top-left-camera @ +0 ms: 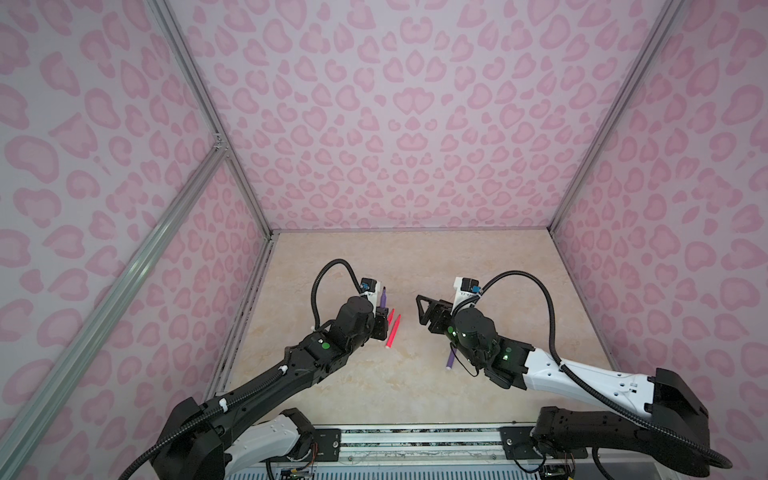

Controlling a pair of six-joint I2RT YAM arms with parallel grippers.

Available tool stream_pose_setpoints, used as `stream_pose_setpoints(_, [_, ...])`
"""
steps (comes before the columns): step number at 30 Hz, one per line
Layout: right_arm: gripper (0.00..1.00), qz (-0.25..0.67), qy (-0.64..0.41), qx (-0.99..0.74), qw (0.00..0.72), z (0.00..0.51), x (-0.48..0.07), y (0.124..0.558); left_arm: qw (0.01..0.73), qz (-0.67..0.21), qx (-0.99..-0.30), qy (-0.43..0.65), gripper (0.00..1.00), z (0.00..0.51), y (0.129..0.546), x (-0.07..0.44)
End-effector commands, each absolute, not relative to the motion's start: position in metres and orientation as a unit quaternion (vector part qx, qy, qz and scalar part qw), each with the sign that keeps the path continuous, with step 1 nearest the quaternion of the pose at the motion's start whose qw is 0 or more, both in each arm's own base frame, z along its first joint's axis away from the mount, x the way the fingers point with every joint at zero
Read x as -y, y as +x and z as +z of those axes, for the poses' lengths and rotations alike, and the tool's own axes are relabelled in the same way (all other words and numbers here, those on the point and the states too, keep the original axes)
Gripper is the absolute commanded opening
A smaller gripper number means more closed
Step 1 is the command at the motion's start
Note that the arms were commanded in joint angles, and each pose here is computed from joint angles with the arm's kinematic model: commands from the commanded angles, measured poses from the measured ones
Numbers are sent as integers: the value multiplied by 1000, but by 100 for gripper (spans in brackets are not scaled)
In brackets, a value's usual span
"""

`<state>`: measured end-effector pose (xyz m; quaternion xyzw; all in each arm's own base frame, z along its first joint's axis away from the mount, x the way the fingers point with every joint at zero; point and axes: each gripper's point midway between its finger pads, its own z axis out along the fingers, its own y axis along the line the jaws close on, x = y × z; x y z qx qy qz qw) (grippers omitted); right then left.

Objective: Insert the pens into the pen caps
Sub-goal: 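Draw the right gripper back while the left gripper holds the marker upright, then lower the right gripper onto a pale pink cap and close on it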

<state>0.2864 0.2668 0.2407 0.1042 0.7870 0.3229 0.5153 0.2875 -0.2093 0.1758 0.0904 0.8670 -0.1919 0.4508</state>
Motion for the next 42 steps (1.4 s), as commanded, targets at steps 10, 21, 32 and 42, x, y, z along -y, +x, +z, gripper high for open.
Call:
stream_pose_setpoints(10, [59, 85, 200, -851, 479, 169, -130, 314, 447, -173, -877, 45, 3, 166, 298, 193])
stream_pose_setpoints(21, [58, 58, 268, -858, 435, 107, -104, 311, 438, -196, -873, 87, 3, 168, 294, 212])
stream_pose_setpoints(32, [56, 49, 236, -899, 365, 66, -140, 335, 448, -193, -868, 96, 3, 176, 291, 213])
stream_pose_setpoints(42, [53, 39, 235, -914, 328, 33, -144, 343, 453, -191, -865, 98, 3, 179, 290, 213])
